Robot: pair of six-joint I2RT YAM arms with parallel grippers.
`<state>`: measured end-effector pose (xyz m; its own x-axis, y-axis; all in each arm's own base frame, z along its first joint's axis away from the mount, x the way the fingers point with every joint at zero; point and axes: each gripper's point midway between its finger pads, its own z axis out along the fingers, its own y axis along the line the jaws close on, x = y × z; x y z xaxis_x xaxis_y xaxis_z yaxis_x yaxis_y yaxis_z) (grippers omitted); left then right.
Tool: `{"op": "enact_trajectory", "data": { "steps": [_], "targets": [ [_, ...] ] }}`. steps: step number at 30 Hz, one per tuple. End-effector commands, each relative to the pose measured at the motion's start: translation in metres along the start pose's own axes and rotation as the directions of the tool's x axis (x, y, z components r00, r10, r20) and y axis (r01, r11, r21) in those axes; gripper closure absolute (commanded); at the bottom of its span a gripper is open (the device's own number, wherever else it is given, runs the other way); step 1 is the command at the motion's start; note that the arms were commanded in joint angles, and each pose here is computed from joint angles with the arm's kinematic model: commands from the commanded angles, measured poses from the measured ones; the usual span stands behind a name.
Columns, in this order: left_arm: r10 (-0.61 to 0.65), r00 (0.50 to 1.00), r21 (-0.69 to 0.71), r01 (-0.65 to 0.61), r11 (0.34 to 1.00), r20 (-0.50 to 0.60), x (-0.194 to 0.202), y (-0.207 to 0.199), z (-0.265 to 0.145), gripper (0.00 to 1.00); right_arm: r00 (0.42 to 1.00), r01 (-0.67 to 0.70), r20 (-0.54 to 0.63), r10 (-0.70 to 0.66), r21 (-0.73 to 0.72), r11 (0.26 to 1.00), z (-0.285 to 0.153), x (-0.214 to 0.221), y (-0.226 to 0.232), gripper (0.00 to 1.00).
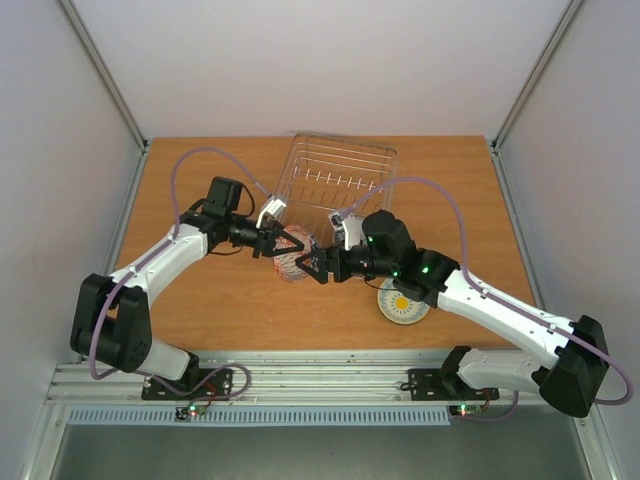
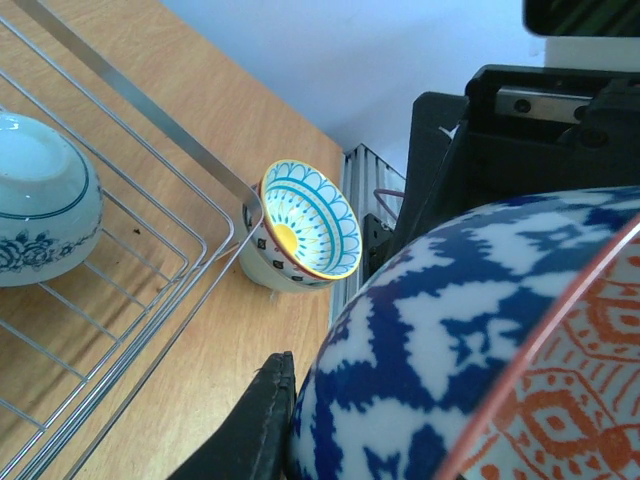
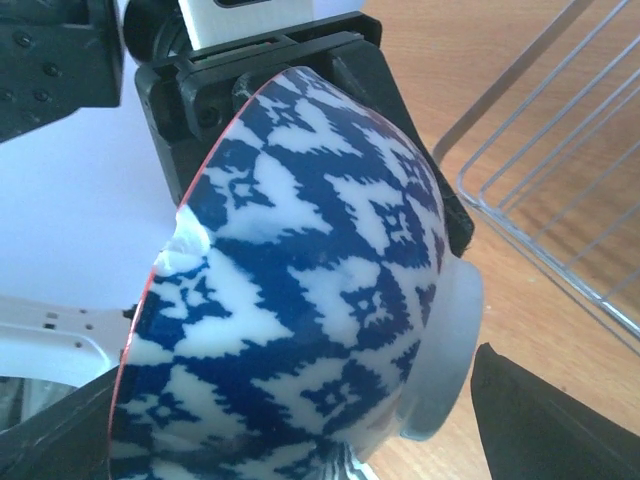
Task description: Load the bowls into the dish rack
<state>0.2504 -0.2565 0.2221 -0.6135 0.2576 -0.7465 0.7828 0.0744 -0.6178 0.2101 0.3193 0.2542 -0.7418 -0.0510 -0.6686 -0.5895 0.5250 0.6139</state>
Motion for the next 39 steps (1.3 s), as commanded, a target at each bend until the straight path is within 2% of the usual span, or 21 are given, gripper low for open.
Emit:
{"op": "enact_trajectory", "data": {
  "steps": [1,6,8,12,13,15,16,19,20,24,27,31,34,39],
  "targets": [
    [0.076,0.996,0.152,-0.082,0.985,0.048,-0.012,-0.033,-0.005,1.0,0.998,-0.059,0.003,0.06,-0.029,0.998,0.006,0.002,-0.004,0.17],
    [0.077,0.996,0.16,-0.084,0.983,0.053,-0.012,-0.034,-0.006,0.99,0.997,-0.077,-0.006,0.077,-0.074,0.994,0.008,0.002,0.002,0.33],
    [0.078,0.995,0.162,-0.086,0.983,0.058,-0.013,-0.035,-0.007,0.99,0.997,-0.076,-0.009,0.075,-0.087,0.993,0.009,0.001,0.004,0.5],
    [0.074,0.995,0.157,-0.083,0.984,0.059,-0.014,-0.034,-0.007,0.99,0.998,-0.068,-0.01,0.067,-0.102,0.992,0.01,0.0,0.007,0.95],
    [0.074,0.996,0.153,-0.082,0.985,0.059,-0.014,-0.033,-0.007,0.99,0.998,-0.065,-0.01,0.065,-0.101,0.993,0.01,0.0,0.007,0.98],
    [0.071,0.996,0.138,-0.078,0.987,0.056,-0.014,-0.031,-0.006,0.94,0.998,-0.056,-0.004,0.056,-0.097,0.994,0.009,-0.002,0.008,0.99],
    [0.069,0.996,0.123,-0.075,0.99,0.056,-0.014,-0.028,-0.006,0.88,0.999,-0.05,0.003,0.05,-0.091,0.995,0.007,-0.003,0.008,0.99],
    [0.069,0.996,0.054,-0.072,0.996,0.052,-0.015,-0.017,-0.006,0.54,0.999,-0.03,0.022,0.032,-0.061,0.998,0.003,-0.008,0.005,0.99],
    [0.074,0.996,0.026,-0.076,0.997,0.053,-0.015,-0.014,-0.006,0.47,0.999,-0.025,0.027,0.026,-0.043,0.999,0.001,-0.009,0.003,0.99],
    [0.099,0.993,-0.128,-0.091,0.988,0.059,-0.019,0.003,-0.01,0.31,0.999,0.018,0.04,-0.02,0.049,0.999,-0.006,-0.017,-0.007,0.99],
    [0.147,0.988,-0.308,-0.128,0.943,0.04,-0.02,0.022,-0.021,0.28,0.998,0.04,0.043,-0.046,0.135,0.99,-0.012,-0.024,-0.021,0.99],
    [0.208,0.978,-0.536,-0.169,0.827,0.012,-0.026,0.047,-0.043,0.28,0.992,0.109,0.032,-0.122,0.269,0.957,-0.016,-0.044,-0.034,0.99],
    [0.242,0.97,-0.624,-0.186,0.759,0.006,-0.033,0.052,-0.058,0.28,0.987,0.156,-0.028,-0.158,0.389,0.908,-0.009,-0.056,-0.053,0.99],
    [0.273,0.962,-0.706,-0.189,0.683,0.007,-0.04,0.056,-0.076,0.27,0.967,0.256,-0.15,-0.208,0.578,0.775,0.007,-0.072,-0.089,0.99]
  ]
}}
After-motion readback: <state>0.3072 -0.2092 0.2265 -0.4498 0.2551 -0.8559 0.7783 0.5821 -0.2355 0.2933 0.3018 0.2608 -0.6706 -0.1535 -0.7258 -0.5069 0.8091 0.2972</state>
